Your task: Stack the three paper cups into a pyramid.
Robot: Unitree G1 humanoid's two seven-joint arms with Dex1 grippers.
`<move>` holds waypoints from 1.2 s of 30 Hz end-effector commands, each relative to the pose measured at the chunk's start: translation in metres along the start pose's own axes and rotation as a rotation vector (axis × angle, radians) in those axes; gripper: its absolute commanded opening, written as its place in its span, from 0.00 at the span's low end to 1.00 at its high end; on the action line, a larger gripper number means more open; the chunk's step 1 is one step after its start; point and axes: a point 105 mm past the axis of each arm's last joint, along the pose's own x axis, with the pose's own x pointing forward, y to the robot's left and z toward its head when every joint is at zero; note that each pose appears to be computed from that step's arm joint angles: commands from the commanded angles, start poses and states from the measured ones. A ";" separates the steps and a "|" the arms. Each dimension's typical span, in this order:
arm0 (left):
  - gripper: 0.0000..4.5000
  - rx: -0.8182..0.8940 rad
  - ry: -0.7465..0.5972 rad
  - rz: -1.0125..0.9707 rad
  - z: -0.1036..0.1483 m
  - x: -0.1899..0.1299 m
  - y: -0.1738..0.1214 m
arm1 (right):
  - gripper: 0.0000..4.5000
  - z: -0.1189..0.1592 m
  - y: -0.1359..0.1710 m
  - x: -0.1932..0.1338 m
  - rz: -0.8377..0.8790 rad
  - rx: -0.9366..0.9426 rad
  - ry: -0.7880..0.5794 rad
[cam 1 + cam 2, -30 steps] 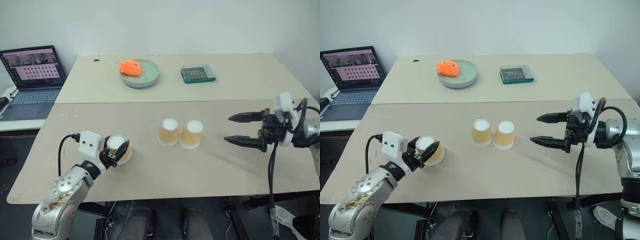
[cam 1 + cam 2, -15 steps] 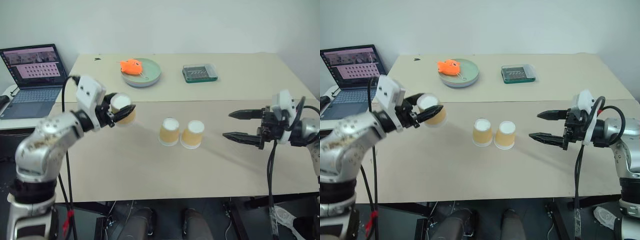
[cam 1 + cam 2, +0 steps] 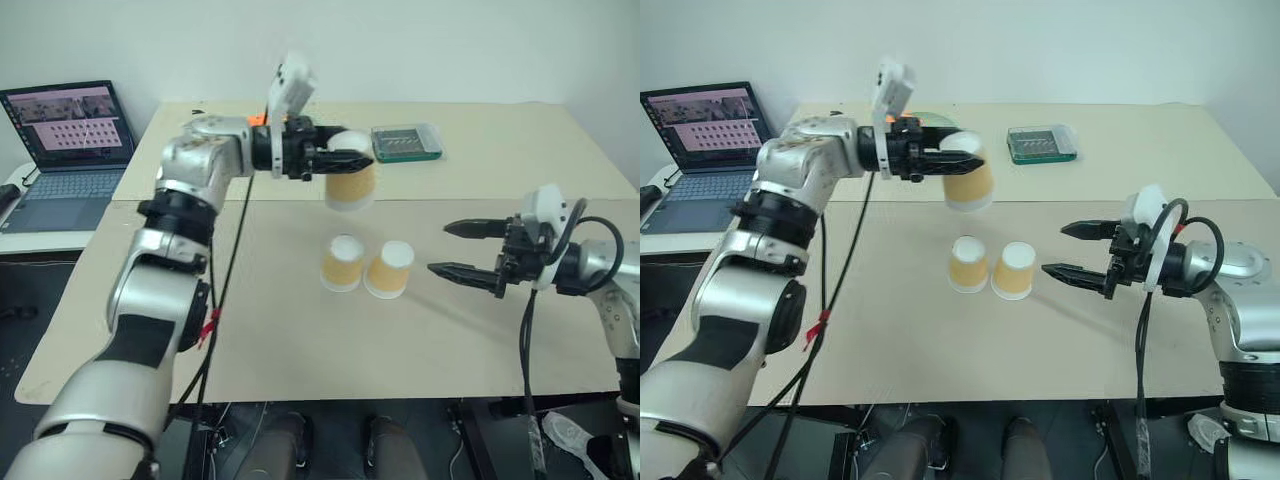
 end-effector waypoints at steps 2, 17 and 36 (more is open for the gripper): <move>0.56 -0.017 -0.029 -0.137 0.017 0.020 -0.015 | 1.00 0.012 0.003 -0.001 -0.021 -0.060 -0.023; 0.56 -0.063 0.109 -0.253 -0.021 0.027 -0.026 | 1.00 0.015 0.004 0.001 -0.050 -0.058 -0.024; 0.99 -0.044 0.157 -0.219 -0.036 0.025 -0.020 | 1.00 0.014 0.006 0.003 -0.047 -0.045 -0.030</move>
